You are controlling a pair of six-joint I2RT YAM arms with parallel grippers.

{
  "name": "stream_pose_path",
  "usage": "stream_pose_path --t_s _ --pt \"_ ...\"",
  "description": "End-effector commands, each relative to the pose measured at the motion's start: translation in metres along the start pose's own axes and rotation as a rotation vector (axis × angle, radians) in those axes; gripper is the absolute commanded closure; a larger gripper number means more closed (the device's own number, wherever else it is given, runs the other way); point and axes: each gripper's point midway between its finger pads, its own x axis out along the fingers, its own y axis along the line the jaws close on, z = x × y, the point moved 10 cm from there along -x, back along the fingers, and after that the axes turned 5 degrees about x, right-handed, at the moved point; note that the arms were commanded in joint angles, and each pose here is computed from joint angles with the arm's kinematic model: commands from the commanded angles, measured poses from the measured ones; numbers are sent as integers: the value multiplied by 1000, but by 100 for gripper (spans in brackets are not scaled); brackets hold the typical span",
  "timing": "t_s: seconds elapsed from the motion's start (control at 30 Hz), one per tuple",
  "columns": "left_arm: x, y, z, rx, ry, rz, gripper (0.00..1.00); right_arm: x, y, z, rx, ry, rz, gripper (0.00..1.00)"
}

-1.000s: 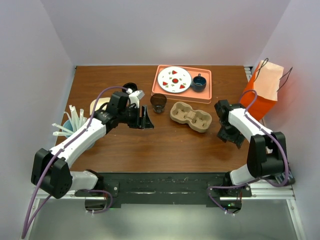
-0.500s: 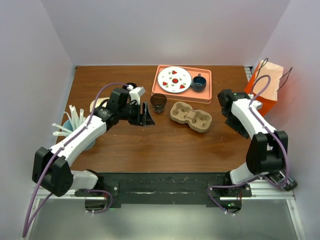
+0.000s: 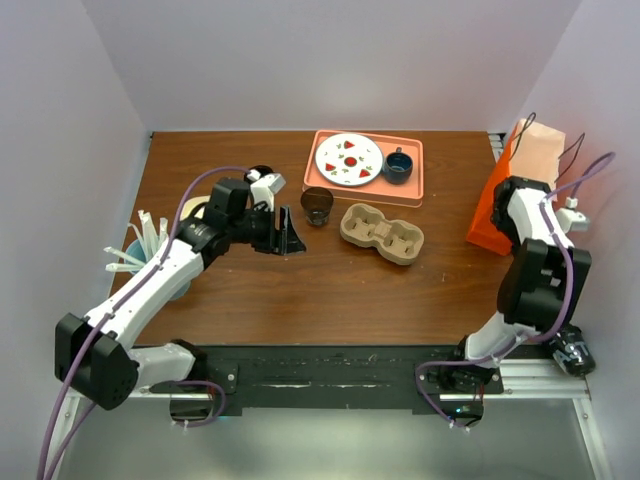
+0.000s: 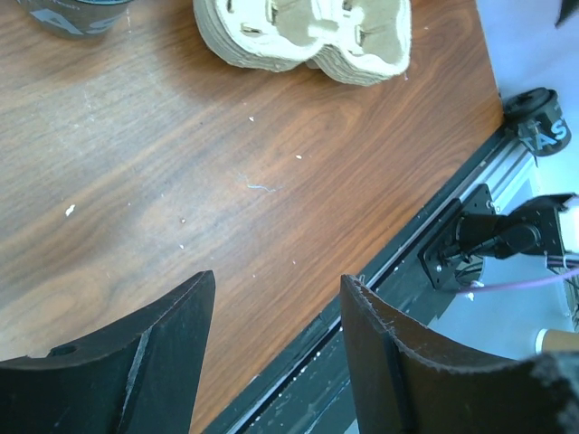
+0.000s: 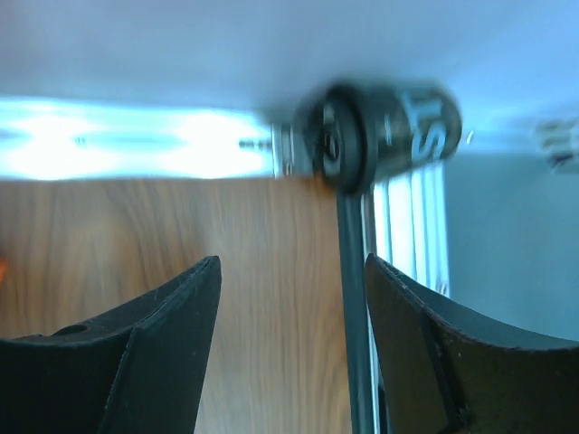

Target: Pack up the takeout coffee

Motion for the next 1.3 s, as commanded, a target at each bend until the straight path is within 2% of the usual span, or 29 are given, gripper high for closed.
stream_pose_path --t_s 0.0,0.07,0.27,0.4,0.53,0.63,0.83,0.9,1.03,1.07,1.13,1.27 --pt "-16 -5 -10 28 -19 -18 37 20 3 16 -175 -235 -155 31" --pt "-16 -1 -18 27 1 -6 37 33 -4 12 -207 -276 -206 30" --pt "-23 0 -21 55 5 30 37 54 9 9 -262 -269 -273 30" --pt "-27 -2 -16 70 -8 47 37 48 12 16 -139 -257 -235 30" --pt "-25 -3 -10 76 -41 38 37 40 14 22 -133 -209 -213 28" --pt "-20 -5 -3 61 -76 13 37 21 14 33 -81 -138 -140 27" --pt "-17 -19 16 60 -194 -125 43 -36 1 48 -68 -146 143 30" --pt "-15 -21 21 41 -200 -130 44 -42 -6 46 -39 -88 212 30" --pt "-10 -30 27 14 -208 -172 44 -56 -8 47 -110 25 342 28" --pt "-8 -32 25 -1 -176 -199 44 -59 -12 47 -148 35 357 29" --pt "-8 -40 22 -35 -138 -219 47 -65 -28 52 -125 9 378 29" --pt "-25 -52 7 -30 -157 -200 48 -56 -34 56 -140 -95 405 29"
